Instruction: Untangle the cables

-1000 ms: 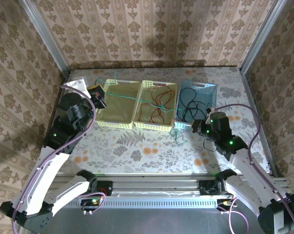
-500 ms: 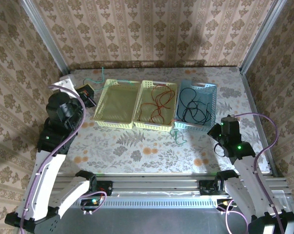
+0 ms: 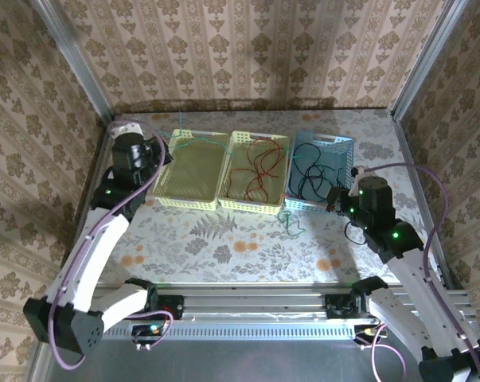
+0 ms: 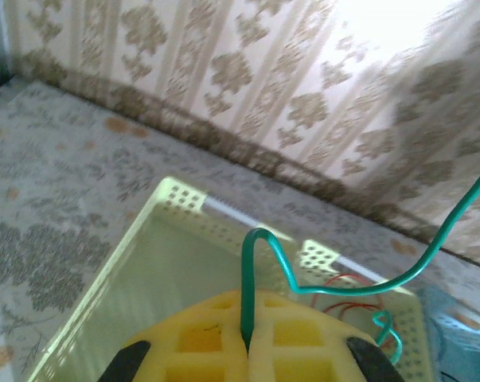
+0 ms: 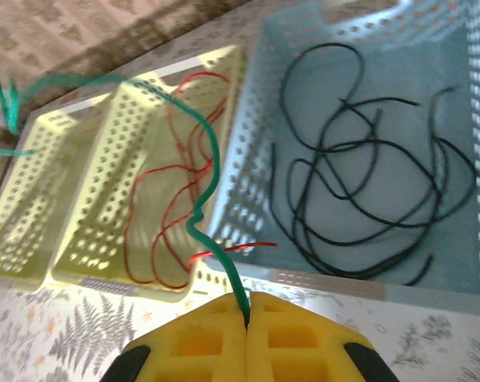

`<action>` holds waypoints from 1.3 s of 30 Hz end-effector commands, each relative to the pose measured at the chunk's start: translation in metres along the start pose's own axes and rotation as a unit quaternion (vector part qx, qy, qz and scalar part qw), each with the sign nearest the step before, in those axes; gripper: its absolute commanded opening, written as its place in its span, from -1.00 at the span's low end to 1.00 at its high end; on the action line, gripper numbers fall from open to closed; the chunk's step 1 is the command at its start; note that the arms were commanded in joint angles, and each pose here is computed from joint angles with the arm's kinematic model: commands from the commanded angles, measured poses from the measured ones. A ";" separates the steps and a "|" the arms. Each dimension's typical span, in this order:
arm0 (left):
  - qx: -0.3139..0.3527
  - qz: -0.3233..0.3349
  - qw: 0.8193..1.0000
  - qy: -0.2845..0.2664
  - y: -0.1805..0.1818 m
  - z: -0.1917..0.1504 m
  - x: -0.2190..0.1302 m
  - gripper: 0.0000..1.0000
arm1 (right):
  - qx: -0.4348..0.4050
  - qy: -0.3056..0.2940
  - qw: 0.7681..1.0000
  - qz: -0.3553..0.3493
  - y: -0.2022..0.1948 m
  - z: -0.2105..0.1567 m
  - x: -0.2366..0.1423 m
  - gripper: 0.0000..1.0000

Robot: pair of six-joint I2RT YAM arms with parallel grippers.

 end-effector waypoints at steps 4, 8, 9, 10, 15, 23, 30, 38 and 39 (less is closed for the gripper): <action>-0.009 0.090 0.996 -0.023 0.021 -0.020 0.054 -1.00 | -0.064 0.005 0.998 0.028 0.024 0.009 -0.004 -1.00; 0.017 0.116 0.993 -0.016 0.025 -0.034 0.074 -1.00 | -0.070 0.010 0.997 0.027 0.026 0.007 -0.004 -1.00; 0.026 0.125 0.992 0.001 0.025 -0.039 0.079 -1.00 | -0.071 0.011 0.997 0.025 0.025 0.007 -0.004 -1.00; 0.034 0.138 0.990 0.016 0.025 -0.043 0.083 -1.00 | -0.072 0.012 0.997 0.025 0.025 0.007 -0.004 -1.00; 0.068 0.192 0.969 0.142 0.036 -0.078 0.104 -1.00 | -0.073 0.014 0.997 0.012 0.023 0.006 -0.004 -0.99; 0.105 0.265 0.913 0.293 0.050 -0.118 0.133 -1.00 | -0.080 0.014 0.997 0.010 0.025 0.008 -0.008 -0.98; 0.092 0.252 0.917 0.295 0.040 -0.114 0.141 -0.36 | -0.090 0.026 0.996 0.014 0.028 0.004 -0.007 -0.97; 0.094 0.165 0.955 0.228 -0.010 -0.068 0.116 0.64 | -0.091 0.045 0.995 0.020 0.031 -0.001 0.002 -0.98; 0.092 0.148 0.960 0.221 -0.016 -0.062 0.110 0.67 | -0.091 0.047 0.995 0.022 0.032 -0.001 0.004 -0.98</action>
Point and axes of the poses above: each hand's point on the last joint's axis, 136 mm out from that joint toward the fingers, its own x axis out along the fingers, its own y axis along the line the jaws close on, z = x × y, the point moved 8 cm from there along -x, back along the fingers, and after that the axes turned 7 degrees about -x, right-handed, at the moved point
